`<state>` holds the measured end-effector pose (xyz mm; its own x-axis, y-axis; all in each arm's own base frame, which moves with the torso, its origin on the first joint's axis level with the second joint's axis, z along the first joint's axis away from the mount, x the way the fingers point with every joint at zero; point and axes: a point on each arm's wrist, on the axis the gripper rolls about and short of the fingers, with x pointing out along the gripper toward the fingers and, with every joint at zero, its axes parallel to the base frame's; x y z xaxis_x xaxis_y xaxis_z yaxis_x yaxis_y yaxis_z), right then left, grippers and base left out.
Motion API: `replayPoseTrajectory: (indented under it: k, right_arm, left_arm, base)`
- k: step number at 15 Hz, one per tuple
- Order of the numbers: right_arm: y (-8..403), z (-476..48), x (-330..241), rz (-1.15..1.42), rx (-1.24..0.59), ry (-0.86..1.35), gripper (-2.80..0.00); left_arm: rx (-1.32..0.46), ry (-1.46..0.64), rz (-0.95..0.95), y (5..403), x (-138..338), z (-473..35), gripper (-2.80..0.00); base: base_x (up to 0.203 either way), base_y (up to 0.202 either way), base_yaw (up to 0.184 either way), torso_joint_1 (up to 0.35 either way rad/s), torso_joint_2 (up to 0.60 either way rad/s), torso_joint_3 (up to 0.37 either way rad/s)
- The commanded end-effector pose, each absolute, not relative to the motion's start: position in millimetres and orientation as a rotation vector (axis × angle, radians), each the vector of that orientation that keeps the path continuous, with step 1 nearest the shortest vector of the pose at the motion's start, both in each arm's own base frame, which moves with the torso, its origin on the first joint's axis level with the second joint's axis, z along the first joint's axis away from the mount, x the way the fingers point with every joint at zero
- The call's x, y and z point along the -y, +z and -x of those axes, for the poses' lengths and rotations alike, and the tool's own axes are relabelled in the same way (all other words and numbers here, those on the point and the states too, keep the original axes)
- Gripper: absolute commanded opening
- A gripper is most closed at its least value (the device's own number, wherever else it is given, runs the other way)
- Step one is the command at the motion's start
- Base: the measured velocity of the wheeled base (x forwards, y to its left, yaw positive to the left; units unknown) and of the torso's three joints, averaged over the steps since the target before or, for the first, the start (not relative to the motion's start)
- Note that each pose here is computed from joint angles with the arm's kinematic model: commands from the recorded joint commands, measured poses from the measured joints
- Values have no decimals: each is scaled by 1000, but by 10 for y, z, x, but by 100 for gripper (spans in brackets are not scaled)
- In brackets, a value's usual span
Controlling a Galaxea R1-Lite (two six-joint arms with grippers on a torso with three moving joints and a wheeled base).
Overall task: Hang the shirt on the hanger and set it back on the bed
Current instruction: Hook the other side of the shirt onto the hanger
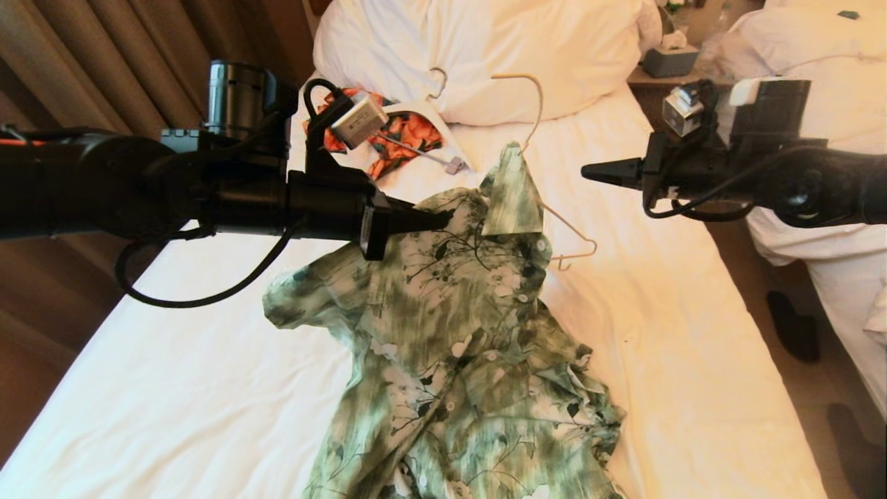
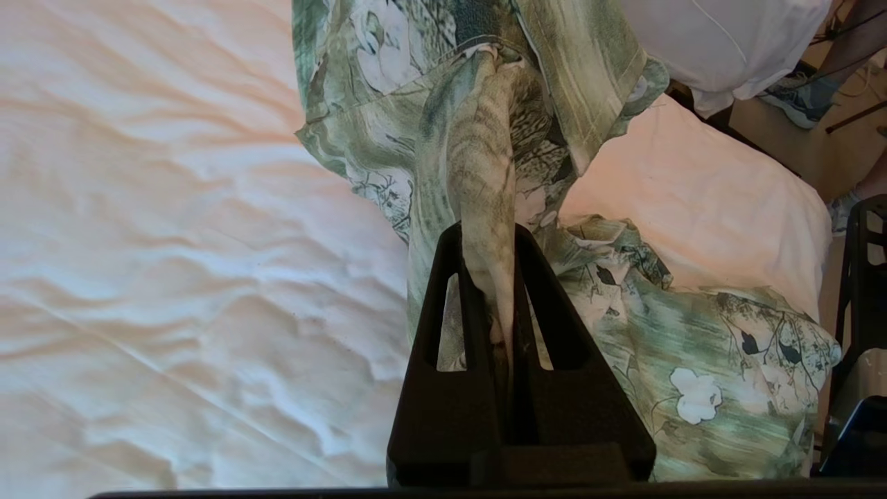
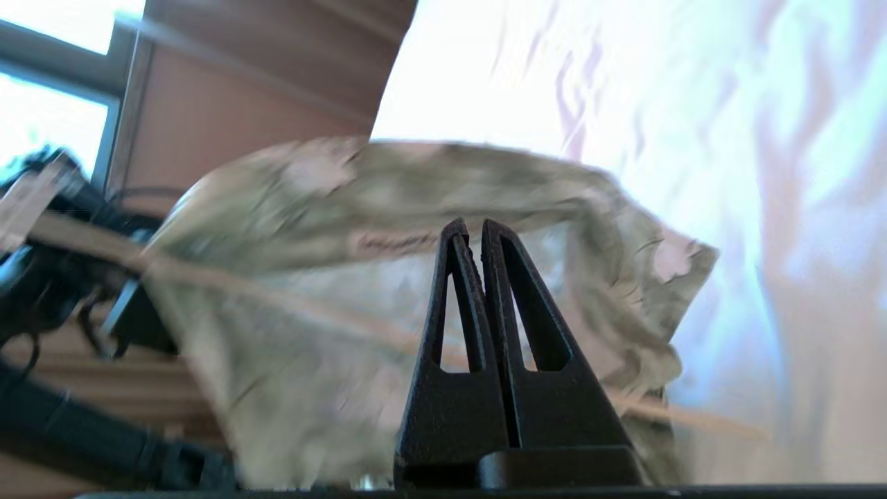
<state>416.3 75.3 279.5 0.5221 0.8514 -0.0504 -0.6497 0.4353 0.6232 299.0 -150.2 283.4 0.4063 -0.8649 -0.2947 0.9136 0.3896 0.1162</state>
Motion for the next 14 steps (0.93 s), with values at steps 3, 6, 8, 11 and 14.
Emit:
replayPoseTrajectory:
  k: [3, 6, 8, 11, 14]
  right_arm:
    - [2715, -4347, -869, -687, -421, 914, -88]
    - [2654, -4356, -960, -739, -466, 864, 0]
    - [2681, -4385, -982, -786, -482, 824, 0]
    - [2724, -4430, -997, -859, -509, 780, 0]
    - [2838, -4322, -978, -912, -542, 749, 0]
  left_arm:
    - [-168, -1134, -281, 2934, 1446, -2918, -280]
    - [-163, -1131, -270, 2971, 1435, -2890, -280]
    - [-161, -1129, -255, 3011, 1420, -2857, -280]
    - [-161, -1132, -253, 3023, 1414, -2818, -280]
    - [-154, -1127, -253, 3042, 1410, -2820, -280]
  base:
    - [0, 0, 0, 0, 0, 0]
    - [0, 0, 0, 0, 0, 0]
    - [0, 0, 0, 0, 0, 0]
    - [0, 0, 0, 0, 0, 0]
    - [0, 0, 0, 0, 0, 0]
